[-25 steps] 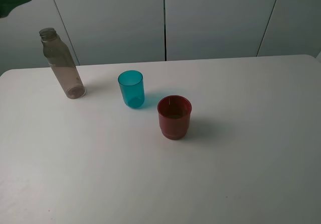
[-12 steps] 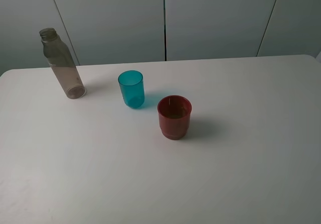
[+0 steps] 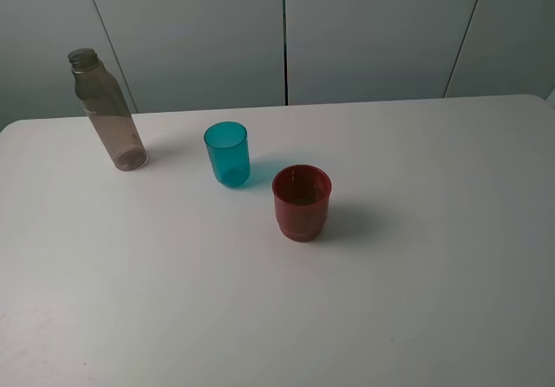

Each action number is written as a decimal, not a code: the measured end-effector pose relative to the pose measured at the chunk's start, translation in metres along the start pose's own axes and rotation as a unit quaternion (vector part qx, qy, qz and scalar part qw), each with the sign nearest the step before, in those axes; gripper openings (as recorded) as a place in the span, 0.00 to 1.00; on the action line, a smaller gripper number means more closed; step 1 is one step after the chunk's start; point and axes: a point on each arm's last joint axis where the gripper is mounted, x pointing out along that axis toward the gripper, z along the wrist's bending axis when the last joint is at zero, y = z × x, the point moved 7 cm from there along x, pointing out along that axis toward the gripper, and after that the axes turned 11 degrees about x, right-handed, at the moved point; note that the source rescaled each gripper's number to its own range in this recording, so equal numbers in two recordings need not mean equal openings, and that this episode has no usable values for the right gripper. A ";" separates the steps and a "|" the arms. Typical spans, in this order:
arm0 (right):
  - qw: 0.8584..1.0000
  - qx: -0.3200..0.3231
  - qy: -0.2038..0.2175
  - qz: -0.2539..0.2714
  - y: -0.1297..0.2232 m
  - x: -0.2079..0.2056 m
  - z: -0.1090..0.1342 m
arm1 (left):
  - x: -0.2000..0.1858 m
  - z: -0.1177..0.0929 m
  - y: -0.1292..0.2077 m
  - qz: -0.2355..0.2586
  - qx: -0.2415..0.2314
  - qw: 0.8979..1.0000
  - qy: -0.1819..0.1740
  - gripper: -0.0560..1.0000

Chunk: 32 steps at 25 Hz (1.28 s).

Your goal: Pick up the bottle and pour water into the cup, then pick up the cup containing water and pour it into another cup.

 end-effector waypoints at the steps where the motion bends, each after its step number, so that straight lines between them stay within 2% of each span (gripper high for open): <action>1: 1.000 0.000 0.000 0.000 0.000 0.000 0.000 | 0.004 -0.001 0.000 -0.003 0.000 1.000 0.001 1.00; 8: 1.000 0.000 0.000 0.000 0.000 0.000 0.000 | 0.026 -0.008 0.013 0.012 -0.002 1.000 0.016 1.00; 21: 1.000 0.000 0.000 0.000 0.000 0.000 0.000 | 0.027 -0.008 0.011 0.003 0.006 1.000 0.014 1.00; 24: 1.000 0.000 0.000 0.000 0.000 0.000 0.000 | 0.027 -0.006 0.012 0.006 -0.003 1.000 -0.005 1.00; 30: 1.000 0.000 0.000 0.000 0.000 0.000 0.000 | 0.025 0.004 0.014 0.019 -0.045 0.995 -0.084 1.00; 32: 1.000 0.000 0.000 0.000 0.000 0.000 0.000 | 0.024 0.005 0.015 0.021 -0.051 0.994 -0.096 1.00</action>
